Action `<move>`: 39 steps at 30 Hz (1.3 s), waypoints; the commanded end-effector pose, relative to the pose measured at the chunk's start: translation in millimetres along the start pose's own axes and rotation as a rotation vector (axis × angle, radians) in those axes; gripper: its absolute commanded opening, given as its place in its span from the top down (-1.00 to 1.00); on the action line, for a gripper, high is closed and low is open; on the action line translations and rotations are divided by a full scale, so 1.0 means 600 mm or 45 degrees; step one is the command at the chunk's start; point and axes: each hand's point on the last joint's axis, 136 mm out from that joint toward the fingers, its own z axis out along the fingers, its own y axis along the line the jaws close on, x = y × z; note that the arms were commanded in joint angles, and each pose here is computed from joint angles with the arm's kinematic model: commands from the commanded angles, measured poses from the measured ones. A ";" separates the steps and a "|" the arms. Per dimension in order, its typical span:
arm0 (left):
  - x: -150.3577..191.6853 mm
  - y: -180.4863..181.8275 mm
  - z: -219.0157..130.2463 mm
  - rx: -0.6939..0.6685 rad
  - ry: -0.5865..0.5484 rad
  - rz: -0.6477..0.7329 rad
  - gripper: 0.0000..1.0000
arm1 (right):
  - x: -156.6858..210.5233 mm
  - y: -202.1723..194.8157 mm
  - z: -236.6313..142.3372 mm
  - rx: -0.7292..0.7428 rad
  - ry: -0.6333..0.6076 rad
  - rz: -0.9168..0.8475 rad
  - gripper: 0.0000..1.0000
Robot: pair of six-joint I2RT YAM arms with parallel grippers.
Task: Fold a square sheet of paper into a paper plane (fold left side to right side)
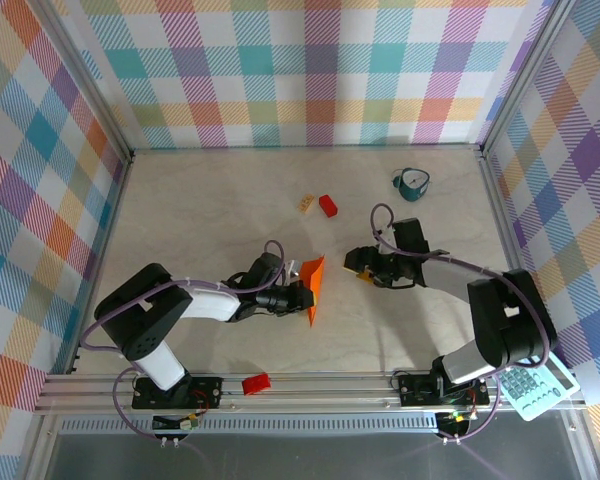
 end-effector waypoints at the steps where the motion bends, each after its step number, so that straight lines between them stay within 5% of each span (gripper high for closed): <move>1: -0.003 -0.019 0.000 0.106 0.006 -0.026 1.00 | 0.000 0.022 0.017 -0.063 0.010 -0.030 -0.30; 39: -0.007 -0.013 0.009 0.230 -0.031 -0.099 1.00 | 0.009 0.059 0.098 -0.074 0.061 -0.089 0.08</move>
